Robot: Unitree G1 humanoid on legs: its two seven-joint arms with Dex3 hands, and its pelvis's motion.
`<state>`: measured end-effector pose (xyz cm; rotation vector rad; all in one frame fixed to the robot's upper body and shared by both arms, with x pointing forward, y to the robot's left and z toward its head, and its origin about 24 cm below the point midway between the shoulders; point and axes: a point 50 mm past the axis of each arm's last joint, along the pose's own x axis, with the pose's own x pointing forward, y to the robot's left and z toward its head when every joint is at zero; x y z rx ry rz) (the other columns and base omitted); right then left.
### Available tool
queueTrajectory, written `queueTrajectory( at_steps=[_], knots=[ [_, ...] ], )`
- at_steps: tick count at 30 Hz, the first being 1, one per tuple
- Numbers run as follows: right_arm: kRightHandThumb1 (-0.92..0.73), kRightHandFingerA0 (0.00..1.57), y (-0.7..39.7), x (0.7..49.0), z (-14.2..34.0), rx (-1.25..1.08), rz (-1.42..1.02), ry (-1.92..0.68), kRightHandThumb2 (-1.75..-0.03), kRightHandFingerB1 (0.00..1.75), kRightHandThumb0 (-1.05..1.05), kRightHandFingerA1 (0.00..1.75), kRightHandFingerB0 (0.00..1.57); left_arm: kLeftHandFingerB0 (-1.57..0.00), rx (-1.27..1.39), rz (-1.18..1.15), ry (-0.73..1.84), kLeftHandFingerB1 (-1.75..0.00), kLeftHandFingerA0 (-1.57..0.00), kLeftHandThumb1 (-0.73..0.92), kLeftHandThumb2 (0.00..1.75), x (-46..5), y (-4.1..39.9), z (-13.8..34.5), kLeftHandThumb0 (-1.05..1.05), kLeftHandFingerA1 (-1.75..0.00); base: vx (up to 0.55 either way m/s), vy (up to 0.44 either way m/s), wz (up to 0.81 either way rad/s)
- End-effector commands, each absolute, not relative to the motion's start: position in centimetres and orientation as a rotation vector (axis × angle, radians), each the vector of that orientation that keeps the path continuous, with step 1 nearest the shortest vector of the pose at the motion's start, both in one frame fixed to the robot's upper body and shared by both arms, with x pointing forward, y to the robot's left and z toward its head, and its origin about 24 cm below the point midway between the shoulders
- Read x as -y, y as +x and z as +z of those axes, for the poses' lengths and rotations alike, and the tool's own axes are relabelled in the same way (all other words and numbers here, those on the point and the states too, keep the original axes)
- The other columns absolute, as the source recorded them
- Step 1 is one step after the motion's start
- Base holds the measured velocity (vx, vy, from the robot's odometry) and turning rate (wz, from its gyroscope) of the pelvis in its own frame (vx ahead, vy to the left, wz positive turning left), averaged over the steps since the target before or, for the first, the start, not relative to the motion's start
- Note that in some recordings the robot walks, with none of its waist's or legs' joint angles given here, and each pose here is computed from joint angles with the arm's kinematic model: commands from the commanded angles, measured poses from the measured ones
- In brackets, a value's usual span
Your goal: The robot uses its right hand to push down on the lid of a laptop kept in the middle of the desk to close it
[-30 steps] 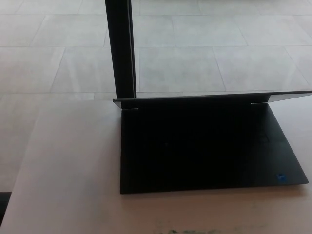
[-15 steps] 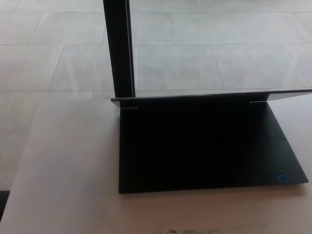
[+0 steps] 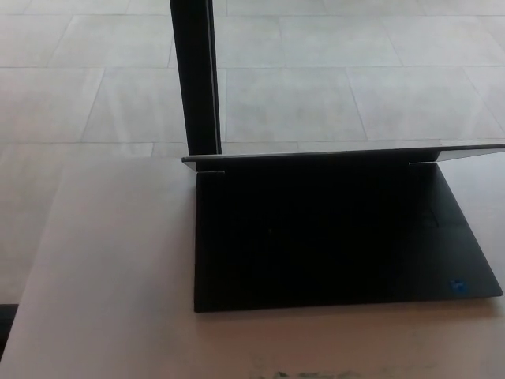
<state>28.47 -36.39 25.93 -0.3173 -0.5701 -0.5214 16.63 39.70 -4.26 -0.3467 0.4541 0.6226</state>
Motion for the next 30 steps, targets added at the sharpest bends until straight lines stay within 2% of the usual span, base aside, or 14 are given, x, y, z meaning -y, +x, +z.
queueTrajectory(
  at_steps=[1, 2, 3, 4, 6, 7, 8, 9, 12, 13, 15, 23, 24, 30],
  knots=[
    [-0.92, 0.42, 31.7, 27.5, 24.9, 0.534, -0.145, -0.594, -0.71, 0.34, -0.93, 0.5, 0.42, -0.28, -0.439, 0.629, -0.374, -0.37, -0.36, 0.83, 0.73, -40.8, 16.7, -3.3, -1.05, -0.45, 0.0, 0.0, 0.0],
    [-0.92, 0.43, 32.1, 26.2, 23.9, 0.497, -0.098, -0.608, -0.72, 0.34, -0.92, 0.53, 0.42, -0.27, -0.434, 0.629, -0.379, -0.36, -0.35, 0.84, 0.73, -40.8, 16.6, -3.3, -1.05, -0.46, 0.0, 0.0, 0.0],
    [-0.73, 0.41, 32.5, 25.4, 23.3, 0.484, -0.066, -0.608, -1.14, 0.49, -0.86, 0.62, 0.38, -0.28, -0.433, 0.633, -0.383, -0.36, -0.35, 0.84, 0.73, -40.8, 16.6, -3.3, -1.05, -0.45, 0.0, 0.0, 0.0],
    [-0.92, 0.47, 32.7, 25.1, 22.7, 0.476, -0.049, -0.623, -0.72, 0.35, -0.9, 0.53, 0.43, -0.28, -0.43, 0.636, -0.383, -0.37, -0.36, 0.84, 0.73, -40.9, 16.6, -3.2, -1.05, -0.46, 0.0, 0.0, 0.0],
    [-0.92, 0.4, 33.3, 24.5, 21.8, 0.441, 0.005, -0.685, -0.73, 0.35, -0.9, 0.5, 0.43, -0.28, -0.427, 0.634, -0.381, -0.38, -0.34, 0.85, 0.73, -40.9, 16.8, -3.1, -1.05, -0.46, 0.0, 0.0, 0.0],
    [-0.74, 0.42, 33.6, 24.1, 21.2, 0.418, 0.022, -0.694, -1.13, 0.49, -0.87, 0.6, 0.37, -0.28, -0.426, 0.632, -0.38, -0.38, -0.35, 0.86, 0.73, -40.9, 16.9, -3.0, -1.05, -0.45, 0.0, 0.0, 0.0],
    [-0.74, 0.42, 33.7, 24.0, 21.1, 0.41, 0.028, -0.698, -1.13, 0.49, -0.87, 0.6, 0.37, -0.28, -0.426, 0.631, -0.381, -0.38, -0.35, 0.86, 0.73, -40.9, 16.9, -3.0, -1.05, -0.45, 0.0, 0.0, 0.0],
    [-0.92, 0.46, 33.9, 23.7, 20.6, 0.405, 0.047, -0.732, -0.71, 0.35, -0.9, 0.49, 0.41, -0.28, -0.431, 0.623, -0.371, -0.37, -0.34, 0.85, 0.73, -40.9, 16.9, -3.0, -1.05, -0.44, 0.0, 0.0, 0.0],
    [-0.79, 0.4, 34.5, 23.1, 19.8, 0.417, 0.091, -0.783, -0.82, 0.41, -0.89, 0.54, 0.39, -0.29, -0.439, 0.627, -0.369, -0.37, -0.36, 0.84, 0.73, -40.9, 16.9, -3.1, -1.05, -0.45, 0.0, 0.0, 0.0],
    [-0.92, 0.37, 34.6, 22.9, 19.6, 0.399, 0.103, -0.796, -0.71, 0.35, -0.86, 0.5, 0.4, -0.29, -0.44, 0.628, -0.37, -0.36, -0.35, 0.84, 0.73, -40.9, 16.9, -3.1, -1.05, -0.43, 0.0, 0.0, 0.0],
    [-0.8, 0.37, 35.0, 21.8, 18.4, 0.326, 0.166, -0.853, -0.84, 0.4, -0.95, 0.55, 0.37, -0.29, -0.438, 0.621, -0.366, -0.37, -0.36, 0.84, 0.73, -40.9, 16.8, -3.1, -1.05, -0.43, 0.0, 0.0, 0.0],
    [-0.92, 0.38, 34.6, 19.5, 12.9, 0.195, 0.406, -1.143, -0.74, 0.38, -0.88, 0.6, 0.39, -0.28, -0.433, 0.619, -0.366, -0.36, -0.35, 0.84, 0.73, -40.8, 16.8, -3.1, -1.05, -0.43, 0.0, 0.0, 0.0],
    [-0.8, 0.35, 34.6, 19.5, 12.3, 0.179, 0.418, -1.175, -0.88, 0.41, -0.94, 0.6, 0.36, -0.29, -0.433, 0.619, -0.365, -0.36, -0.36, 0.85, 0.71, -40.9, 16.8, -3.1, -1.05, -0.43, 0.0, 0.0, 0.0],
    [-0.92, 0.4, 35.2, 20.8, 11.1, 0.097, 0.389, -1.258, -0.72, 0.36, -0.82, 0.56, 0.4, -0.29, -0.439, 0.626, -0.355, -0.36, -0.37, 0.87, 0.73, -41.0, 16.9, -2.9, -1.05, -0.43, 0.0, 0.0, 0.0]
  ],
)
